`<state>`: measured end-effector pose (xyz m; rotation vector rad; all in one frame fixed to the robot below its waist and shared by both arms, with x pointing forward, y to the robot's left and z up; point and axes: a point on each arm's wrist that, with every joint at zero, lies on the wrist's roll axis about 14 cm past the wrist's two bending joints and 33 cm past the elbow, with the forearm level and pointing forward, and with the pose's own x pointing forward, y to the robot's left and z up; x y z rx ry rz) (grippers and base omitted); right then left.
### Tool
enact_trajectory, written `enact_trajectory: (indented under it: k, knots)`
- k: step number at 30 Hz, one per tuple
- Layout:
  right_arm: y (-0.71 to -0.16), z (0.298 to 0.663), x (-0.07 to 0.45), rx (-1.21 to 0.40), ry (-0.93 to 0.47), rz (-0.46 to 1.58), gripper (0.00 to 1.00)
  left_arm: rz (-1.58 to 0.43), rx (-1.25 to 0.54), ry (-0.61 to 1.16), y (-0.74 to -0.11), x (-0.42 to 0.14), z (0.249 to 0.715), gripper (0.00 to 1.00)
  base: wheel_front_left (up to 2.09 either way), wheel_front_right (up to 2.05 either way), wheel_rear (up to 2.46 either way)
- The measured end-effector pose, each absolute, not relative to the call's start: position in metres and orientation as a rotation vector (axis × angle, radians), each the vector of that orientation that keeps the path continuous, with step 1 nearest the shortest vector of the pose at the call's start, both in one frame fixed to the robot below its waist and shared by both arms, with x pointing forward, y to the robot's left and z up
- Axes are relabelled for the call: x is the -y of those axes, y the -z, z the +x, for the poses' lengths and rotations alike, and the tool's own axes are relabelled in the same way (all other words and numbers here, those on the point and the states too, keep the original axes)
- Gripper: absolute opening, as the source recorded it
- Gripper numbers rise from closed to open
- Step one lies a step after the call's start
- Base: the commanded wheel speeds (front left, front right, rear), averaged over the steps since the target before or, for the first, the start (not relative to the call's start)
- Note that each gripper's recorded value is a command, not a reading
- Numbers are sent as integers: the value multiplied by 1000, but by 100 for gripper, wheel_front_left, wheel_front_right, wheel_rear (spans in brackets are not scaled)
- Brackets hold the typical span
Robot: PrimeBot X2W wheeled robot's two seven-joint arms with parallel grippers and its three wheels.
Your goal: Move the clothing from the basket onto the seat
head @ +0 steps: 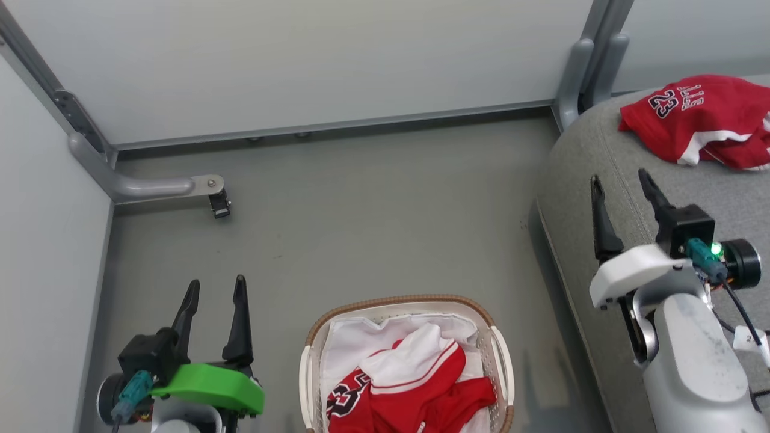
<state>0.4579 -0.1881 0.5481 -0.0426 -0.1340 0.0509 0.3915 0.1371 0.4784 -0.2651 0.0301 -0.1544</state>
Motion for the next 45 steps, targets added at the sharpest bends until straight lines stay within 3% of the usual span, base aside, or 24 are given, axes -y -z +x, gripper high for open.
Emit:
enact_trajectory:
  k: [18,45]
  knots:
    - [-512,392,140,62,-169,140,100,-276,-35,55,-473,-164,339,100,0,0,0]
    - [-502,385,136,30,-181,136,100,-281,-55,74,-468,-156,337,100,0,0,0]
